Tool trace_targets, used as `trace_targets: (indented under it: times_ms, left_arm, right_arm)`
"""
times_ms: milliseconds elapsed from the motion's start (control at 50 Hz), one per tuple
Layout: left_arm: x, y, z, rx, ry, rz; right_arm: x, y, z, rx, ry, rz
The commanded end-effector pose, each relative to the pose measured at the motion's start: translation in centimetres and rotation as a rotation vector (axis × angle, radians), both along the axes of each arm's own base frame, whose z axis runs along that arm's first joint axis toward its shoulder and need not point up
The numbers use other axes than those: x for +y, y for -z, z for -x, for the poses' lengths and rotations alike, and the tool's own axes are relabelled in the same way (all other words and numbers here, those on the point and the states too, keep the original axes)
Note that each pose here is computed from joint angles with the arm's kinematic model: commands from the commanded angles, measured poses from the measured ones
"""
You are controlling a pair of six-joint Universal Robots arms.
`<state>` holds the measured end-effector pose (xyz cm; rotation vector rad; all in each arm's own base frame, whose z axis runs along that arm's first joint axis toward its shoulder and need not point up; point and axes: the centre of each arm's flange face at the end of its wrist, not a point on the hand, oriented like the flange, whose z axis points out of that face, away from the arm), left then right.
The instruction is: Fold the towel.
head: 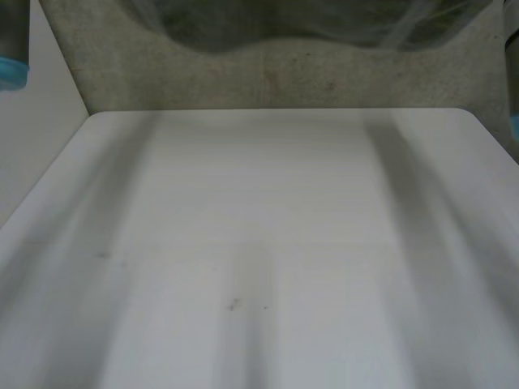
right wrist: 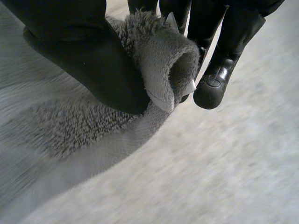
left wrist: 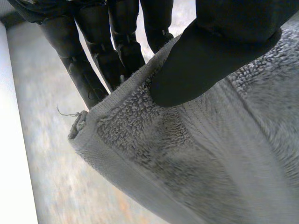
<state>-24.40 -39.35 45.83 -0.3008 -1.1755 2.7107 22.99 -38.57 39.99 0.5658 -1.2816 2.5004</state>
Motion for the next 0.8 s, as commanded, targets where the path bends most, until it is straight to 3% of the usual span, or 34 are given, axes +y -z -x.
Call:
trace_targets:
  times_ms: [20, 120, 160, 220, 320, 440, 540, 660, 760, 800]
  left_arm:
    - [-1.5, 10.1, -0.4, -0.103, -0.003, -0.373]
    - [-1.0, 17.7, -0.7, -0.206, 0.022, -0.575]
    - [-0.2, 23.0, -0.6, -0.32, 0.019, -0.656]
    - [0.1, 25.8, -0.7, -0.382, 0.007, -0.685]
    - [2.0, 33.4, -1.0, -0.601, -0.033, -0.737]
    - [3.4, 34.8, -1.4, -0.67, -0.037, -0.77]
    - [4.9, 33.3, -1.7, -0.676, -0.038, -0.762]
    - [8.2, 31.0, -3.1, -0.703, -0.052, -0.793]
    - [12.5, 29.2, -4.4, -0.818, -0.045, -0.889]
    - [14.9, 27.8, -5.3, -0.88, -0.038, -0.945]
  right_arm:
    - [0.1, 7.1, -0.7, 0.102, -0.063, -0.319]
    - [-0.1, 12.9, -1.4, 0.151, -0.109, -0.482]
    - [-0.3, 17.4, -2.0, 0.18, -0.124, -0.594]
    - [-0.4, 19.4, -2.1, 0.192, -0.126, -0.641]
    - [-0.4, 25.7, -1.8, 0.238, -0.097, -0.808]
    - [0.1, 25.3, -0.4, 0.26, -0.022, -0.877]
    - [1.6, 22.0, 0.9, 0.254, 0.007, -0.902]
    - [5.4, 19.5, 2.3, 0.32, 0.021, -0.999]
    - [9.8, 19.5, 3.2, 0.47, 0.004, -1.135]
    - [12.8, 20.3, 3.9, 0.603, -0.023, -1.236]
